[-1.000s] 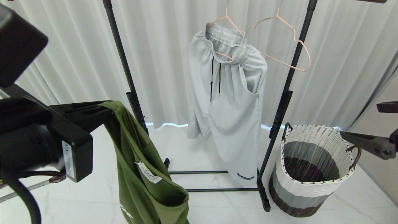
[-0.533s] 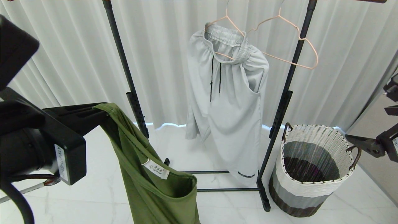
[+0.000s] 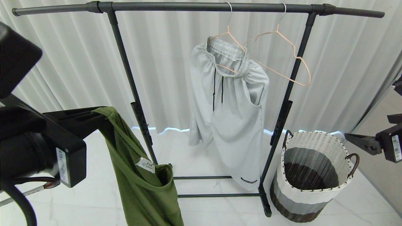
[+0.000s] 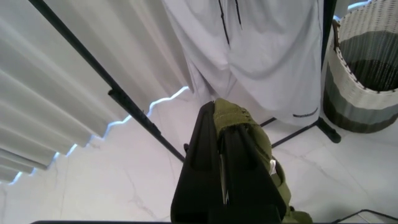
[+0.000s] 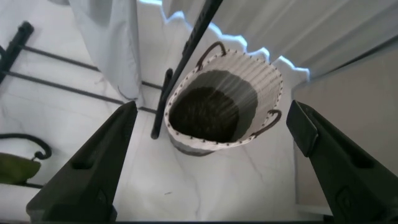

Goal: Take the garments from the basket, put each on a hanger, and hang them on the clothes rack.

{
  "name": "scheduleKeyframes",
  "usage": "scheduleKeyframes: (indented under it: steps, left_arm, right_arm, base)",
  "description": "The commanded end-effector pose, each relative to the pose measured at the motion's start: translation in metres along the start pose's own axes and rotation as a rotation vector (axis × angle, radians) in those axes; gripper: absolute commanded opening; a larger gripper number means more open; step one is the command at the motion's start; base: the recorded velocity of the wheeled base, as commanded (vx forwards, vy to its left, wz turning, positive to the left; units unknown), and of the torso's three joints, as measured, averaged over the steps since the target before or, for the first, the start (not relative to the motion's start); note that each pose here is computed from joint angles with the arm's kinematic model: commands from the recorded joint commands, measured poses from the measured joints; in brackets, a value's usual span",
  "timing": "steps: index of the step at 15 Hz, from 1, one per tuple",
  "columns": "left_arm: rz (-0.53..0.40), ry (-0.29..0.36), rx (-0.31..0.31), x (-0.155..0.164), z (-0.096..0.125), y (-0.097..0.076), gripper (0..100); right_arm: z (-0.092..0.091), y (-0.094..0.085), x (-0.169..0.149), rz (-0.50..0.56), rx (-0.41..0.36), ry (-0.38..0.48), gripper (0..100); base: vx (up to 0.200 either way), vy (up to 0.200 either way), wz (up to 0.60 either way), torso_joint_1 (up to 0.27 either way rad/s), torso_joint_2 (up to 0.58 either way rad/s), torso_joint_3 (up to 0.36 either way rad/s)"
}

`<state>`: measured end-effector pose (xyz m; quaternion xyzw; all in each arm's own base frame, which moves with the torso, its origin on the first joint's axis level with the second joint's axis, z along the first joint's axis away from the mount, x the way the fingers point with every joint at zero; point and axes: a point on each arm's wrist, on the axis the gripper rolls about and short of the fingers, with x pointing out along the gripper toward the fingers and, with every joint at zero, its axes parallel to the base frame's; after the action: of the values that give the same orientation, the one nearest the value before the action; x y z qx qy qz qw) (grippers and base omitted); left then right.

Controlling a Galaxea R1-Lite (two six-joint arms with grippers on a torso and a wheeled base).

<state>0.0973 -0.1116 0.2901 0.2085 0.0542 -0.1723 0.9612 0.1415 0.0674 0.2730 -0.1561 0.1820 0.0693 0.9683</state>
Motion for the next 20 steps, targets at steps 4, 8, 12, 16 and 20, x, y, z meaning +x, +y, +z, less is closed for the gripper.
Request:
scheduleKeyframes:
  steps: [4,8,12,16,20]
  left_arm:
    - [0.0,0.002,0.001,-0.002,-0.0035,0.0006,0]
    - [0.013,0.0,-0.001,-0.0026,-0.0029,0.0033,0]
    - [0.016,-0.016,0.017,-0.0072,-0.0017,0.0068,0]
    - [0.015,-0.013,0.035,-0.0066,-0.0025,0.0061,0]
    - [0.015,-0.008,0.037,-0.0053,-0.0027,0.0054,0]
  right_arm:
    - [0.0012,0.0004,0.0011,0.001,0.004,-0.013,100]
    - [0.0018,0.0011,0.0036,-0.002,0.01,-0.022,100]
    - [0.0,0.0001,0.0047,-0.012,0.011,-0.013,100]
    - [-0.0037,-0.0019,0.0076,-0.03,0.019,-0.012,100]
    - [-0.0035,-0.002,0.0082,-0.035,0.022,-0.03,100]
  base:
    - [0.0,0.0,0.0,0.205,-0.48,-0.281]
    - [0.0,0.0,0.0,0.226,-0.5,-0.283]
    - [0.0,0.0,0.0,0.243,-0.52,-0.278]
    - [0.0,0.0,0.0,0.159,-0.34,-0.187]
    - [0.0,0.0,0.0,0.01,-0.02,-0.01]
